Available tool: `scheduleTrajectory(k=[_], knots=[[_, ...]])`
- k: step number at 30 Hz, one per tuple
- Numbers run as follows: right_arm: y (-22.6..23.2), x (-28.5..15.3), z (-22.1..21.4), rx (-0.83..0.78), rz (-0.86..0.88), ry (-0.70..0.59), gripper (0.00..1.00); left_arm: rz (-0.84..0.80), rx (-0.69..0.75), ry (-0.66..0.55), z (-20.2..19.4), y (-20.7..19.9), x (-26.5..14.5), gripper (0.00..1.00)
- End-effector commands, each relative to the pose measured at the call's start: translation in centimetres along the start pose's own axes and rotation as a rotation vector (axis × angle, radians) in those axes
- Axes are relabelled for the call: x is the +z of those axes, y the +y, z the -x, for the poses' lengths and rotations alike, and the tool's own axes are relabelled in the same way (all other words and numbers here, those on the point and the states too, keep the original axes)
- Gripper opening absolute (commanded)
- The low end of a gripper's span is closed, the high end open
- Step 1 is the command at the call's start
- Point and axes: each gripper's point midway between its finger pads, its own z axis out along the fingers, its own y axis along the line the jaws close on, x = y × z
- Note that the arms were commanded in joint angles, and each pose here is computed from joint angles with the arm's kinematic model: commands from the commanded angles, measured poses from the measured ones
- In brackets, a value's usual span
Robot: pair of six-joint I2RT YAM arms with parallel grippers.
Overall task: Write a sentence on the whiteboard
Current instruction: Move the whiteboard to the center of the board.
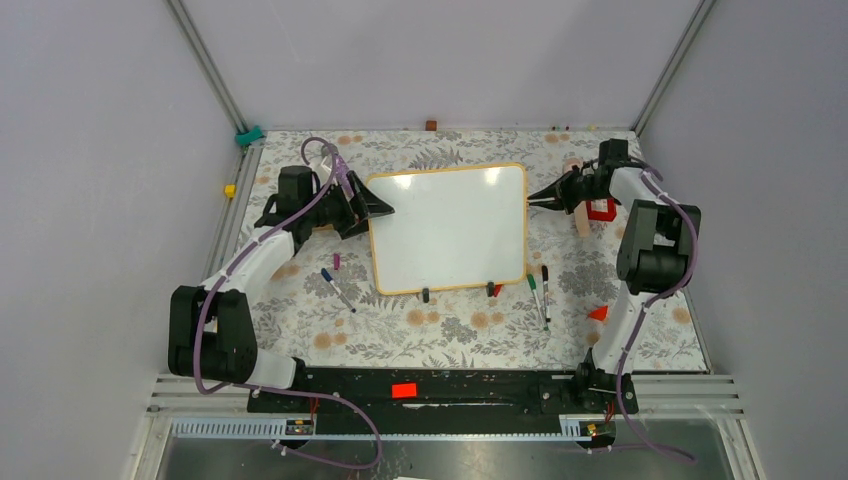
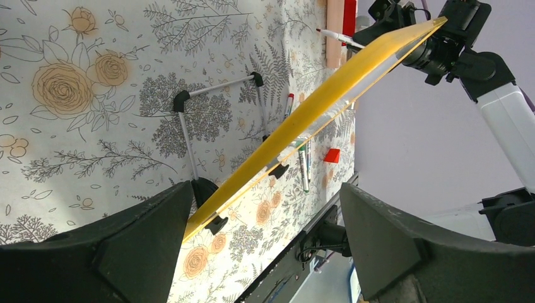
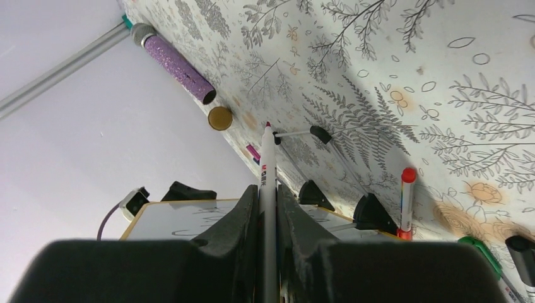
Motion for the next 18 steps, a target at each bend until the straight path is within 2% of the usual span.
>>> scheduleTrajectory(k=[1, 12, 18], knots=[[1.0, -2.3, 0.4, -0.020, 0.000, -0.080, 0.00, -0.058, 0.051, -0.014, 0.4, -2.1, 0.5, 0.88], [1.8, -4.2, 1.4, -0.047, -0.003, -0.171, 0.00, 0.004, 0.031, -0.063, 0.2, -2.3, 1.4, 0.88], [2.5, -6.1, 2.1, -0.081, -0.011, -0.260, 0.00, 0.097, 0.087, -0.086, 1.4, -1.6, 0.3, 0.92]])
